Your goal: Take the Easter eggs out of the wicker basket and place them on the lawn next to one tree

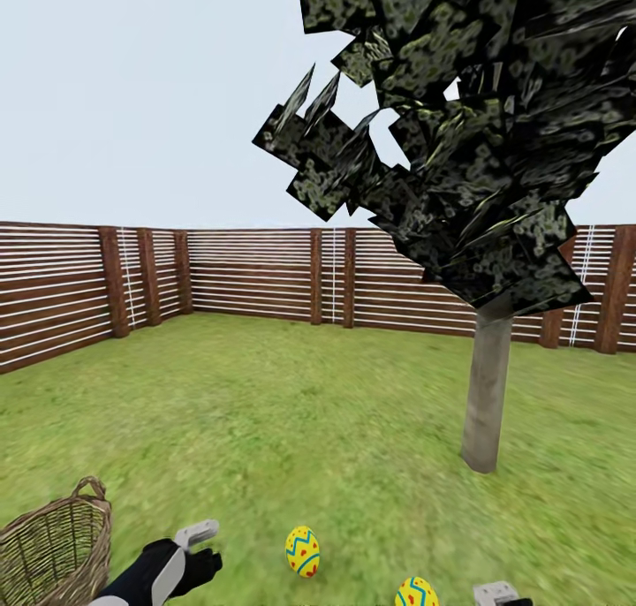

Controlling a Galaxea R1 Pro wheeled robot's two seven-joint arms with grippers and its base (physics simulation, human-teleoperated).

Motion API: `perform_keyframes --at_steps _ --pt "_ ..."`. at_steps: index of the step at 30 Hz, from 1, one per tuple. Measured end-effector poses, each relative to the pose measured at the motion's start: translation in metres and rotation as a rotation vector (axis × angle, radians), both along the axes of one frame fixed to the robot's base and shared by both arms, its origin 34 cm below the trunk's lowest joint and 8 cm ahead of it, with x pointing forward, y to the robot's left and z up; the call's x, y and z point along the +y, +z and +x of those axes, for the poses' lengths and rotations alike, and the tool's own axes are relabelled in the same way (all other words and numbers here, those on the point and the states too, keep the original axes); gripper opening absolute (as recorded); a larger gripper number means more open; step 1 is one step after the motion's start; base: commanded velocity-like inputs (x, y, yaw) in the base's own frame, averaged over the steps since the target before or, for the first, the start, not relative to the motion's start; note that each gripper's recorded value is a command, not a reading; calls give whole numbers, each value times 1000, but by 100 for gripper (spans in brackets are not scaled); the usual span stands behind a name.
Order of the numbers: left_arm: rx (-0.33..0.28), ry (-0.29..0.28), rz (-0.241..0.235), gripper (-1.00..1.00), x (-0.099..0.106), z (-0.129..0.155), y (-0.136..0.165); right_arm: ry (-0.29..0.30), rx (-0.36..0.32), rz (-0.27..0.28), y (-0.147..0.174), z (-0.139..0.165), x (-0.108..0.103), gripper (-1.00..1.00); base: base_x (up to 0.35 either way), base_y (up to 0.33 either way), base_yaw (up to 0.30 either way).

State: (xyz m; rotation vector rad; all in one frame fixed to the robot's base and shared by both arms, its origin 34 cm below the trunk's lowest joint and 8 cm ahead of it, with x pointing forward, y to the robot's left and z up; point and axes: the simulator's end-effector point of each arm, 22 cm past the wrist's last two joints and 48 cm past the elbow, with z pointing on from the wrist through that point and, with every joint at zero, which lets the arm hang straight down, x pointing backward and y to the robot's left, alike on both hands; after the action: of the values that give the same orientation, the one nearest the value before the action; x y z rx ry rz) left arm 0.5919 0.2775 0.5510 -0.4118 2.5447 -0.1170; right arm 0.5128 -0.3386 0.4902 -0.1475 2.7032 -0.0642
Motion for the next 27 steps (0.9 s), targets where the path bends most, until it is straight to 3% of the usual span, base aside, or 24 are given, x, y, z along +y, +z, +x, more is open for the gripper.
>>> perform_keyframes --at_steps 16,27 --pt "70 -3 7 100 3 -17 3 -13 32 12 12 -13 -4 100 0 0 0" --pt "54 0 13 100 0 -14 17 -19 43 6 26 -16 -11 100 0 0 0"
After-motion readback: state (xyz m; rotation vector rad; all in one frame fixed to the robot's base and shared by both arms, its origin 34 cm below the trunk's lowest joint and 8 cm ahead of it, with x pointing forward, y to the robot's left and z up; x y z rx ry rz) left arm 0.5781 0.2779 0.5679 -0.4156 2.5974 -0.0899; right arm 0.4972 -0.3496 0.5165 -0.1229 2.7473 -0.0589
